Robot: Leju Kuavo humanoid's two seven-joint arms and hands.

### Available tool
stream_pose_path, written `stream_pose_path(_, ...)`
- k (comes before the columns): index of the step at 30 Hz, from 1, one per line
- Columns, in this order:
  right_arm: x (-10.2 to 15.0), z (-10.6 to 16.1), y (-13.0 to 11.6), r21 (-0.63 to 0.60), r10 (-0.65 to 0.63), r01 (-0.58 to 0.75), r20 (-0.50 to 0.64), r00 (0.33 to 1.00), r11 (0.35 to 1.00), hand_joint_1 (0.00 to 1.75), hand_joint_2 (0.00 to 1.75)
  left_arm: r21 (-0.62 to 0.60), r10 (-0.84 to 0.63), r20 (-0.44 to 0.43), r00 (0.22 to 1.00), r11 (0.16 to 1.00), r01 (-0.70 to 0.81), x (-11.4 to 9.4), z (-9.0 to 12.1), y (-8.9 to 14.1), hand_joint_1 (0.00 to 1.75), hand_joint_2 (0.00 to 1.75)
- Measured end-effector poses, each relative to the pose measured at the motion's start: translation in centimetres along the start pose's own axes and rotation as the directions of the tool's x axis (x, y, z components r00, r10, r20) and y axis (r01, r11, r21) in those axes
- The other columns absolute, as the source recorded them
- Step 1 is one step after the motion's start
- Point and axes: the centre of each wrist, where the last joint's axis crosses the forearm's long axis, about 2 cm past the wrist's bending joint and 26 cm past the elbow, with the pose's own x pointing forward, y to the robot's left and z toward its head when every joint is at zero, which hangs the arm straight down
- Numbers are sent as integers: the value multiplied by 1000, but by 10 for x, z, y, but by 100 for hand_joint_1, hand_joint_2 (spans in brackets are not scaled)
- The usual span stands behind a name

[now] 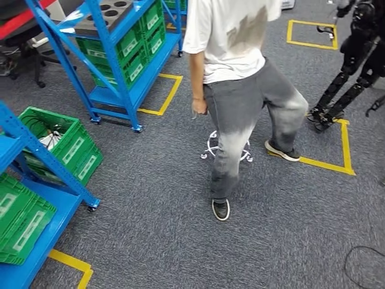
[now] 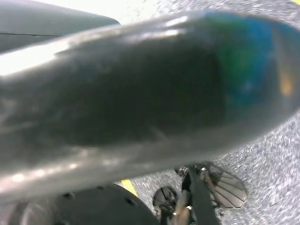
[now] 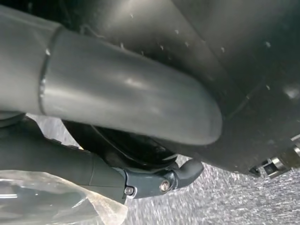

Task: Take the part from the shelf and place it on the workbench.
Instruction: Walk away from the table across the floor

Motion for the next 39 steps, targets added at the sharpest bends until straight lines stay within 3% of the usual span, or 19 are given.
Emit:
stream_pose_path(7,12,1,6,-5,101,-101,-11,995,995,0,0,-9,92,-40,995,996,-92,-12,6,-6,0,0)
stream_pose_path(13,17,0,0,3,271,-271,-1,962,962,0,0,-3,232,-39,972,973,-233,-6,4,-5,0,0)
stream_pose_path(18,16,-2,-9,50,394,-395,39,918,917,0,0,31,378,0,926,925,-378,15,-11,21,0,0)
stream_pose_path(26,11,-3,-14,46,458,-460,47,888,887,0,0,113,407,48,912,905,-409,31,-26,61,0,0)
stream_pose_path(28,11,-2,-10,32,419,-419,27,908,907,0,0,126,323,73,944,935,-330,21,-21,50,0,0)
stream_pose_path(33,13,-1,-3,-6,341,-341,0,940,940,0,0,88,175,115,978,979,-185,-8,7,-5,0,0)
stream_pose_path(39,1,0,-2,-61,212,-211,16,977,976,0,0,6,72,102,992,997,-73,-16,16,-22,0,0)
